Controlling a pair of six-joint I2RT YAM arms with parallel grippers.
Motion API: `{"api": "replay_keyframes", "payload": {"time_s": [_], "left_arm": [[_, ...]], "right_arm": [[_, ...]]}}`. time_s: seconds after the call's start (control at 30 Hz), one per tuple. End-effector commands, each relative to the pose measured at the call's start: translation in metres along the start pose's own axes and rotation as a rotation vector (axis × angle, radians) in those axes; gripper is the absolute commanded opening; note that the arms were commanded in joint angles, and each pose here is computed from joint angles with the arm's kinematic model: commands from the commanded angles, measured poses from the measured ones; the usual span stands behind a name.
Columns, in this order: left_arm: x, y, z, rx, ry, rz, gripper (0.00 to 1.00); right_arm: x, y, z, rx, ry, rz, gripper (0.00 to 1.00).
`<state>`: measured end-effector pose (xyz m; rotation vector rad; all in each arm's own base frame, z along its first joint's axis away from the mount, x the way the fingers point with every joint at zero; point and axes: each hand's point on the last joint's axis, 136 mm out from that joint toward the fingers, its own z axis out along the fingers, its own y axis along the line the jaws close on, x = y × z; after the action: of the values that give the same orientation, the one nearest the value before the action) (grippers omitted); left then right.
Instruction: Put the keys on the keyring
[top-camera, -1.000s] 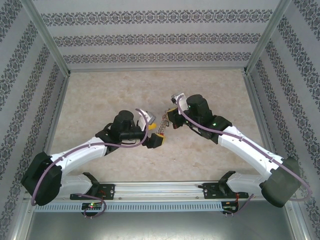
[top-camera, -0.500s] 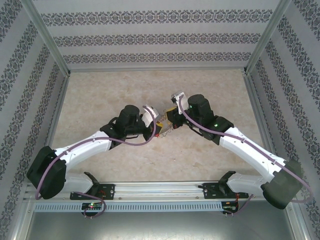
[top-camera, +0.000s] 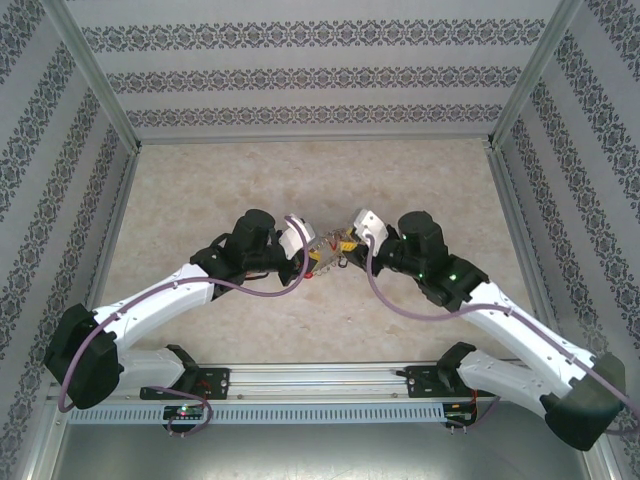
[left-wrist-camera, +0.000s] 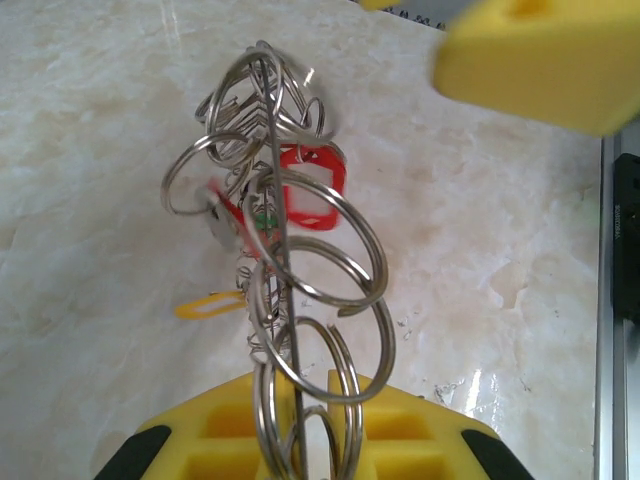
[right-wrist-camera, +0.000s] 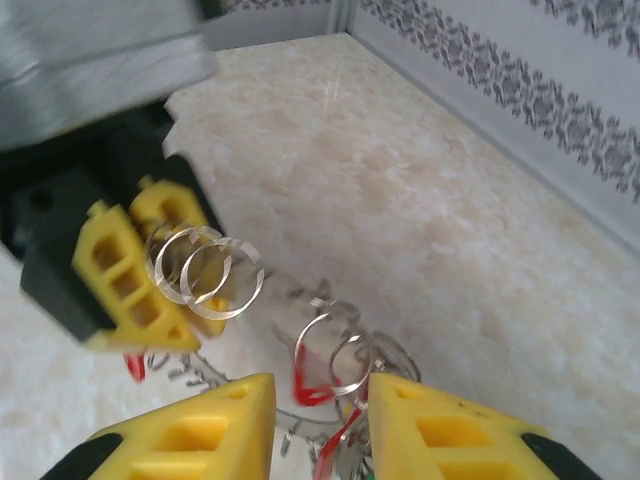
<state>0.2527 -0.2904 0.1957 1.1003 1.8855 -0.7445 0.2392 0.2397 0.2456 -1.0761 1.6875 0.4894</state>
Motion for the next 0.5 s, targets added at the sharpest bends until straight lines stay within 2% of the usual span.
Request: {"api": "replay_keyframes", "payload": {"time_s": [0.0, 0.1, 0.27, 0.4, 0.47], "left_arm": [[-0.033, -0.009, -0.011, 0.025, -0.079, 0.050, 0.00], [-0.036, -0.011, -0.011, 0.040, -0.086, 0.041, 0.00], [-0.037, -0.017, -0.009, 0.078, -0.084, 0.020, 0.00], [-0.044, -0.017, -0.010, 0.082, -0.125, -0.015, 0.00], [-0.049, -0.015, -0.010, 0.073, -0.154, -0.032, 0.00]], "right_arm": [[-0.005, 0.011, -0.011, -0.021, -0.083, -0.226, 0.31], [-0.007, 0.027, -0.018, -0.056, -0.142, -0.399, 0.31], [-0.025, 0.032, -0.016, -0.023, -0.247, -0.563, 0.32], [-0.047, 0.029, -0.014, 0.004, -0.330, -0.507, 0.34], [-0.056, 0.022, -0.015, 0.003, -0.349, -0.319, 0.37]]}}
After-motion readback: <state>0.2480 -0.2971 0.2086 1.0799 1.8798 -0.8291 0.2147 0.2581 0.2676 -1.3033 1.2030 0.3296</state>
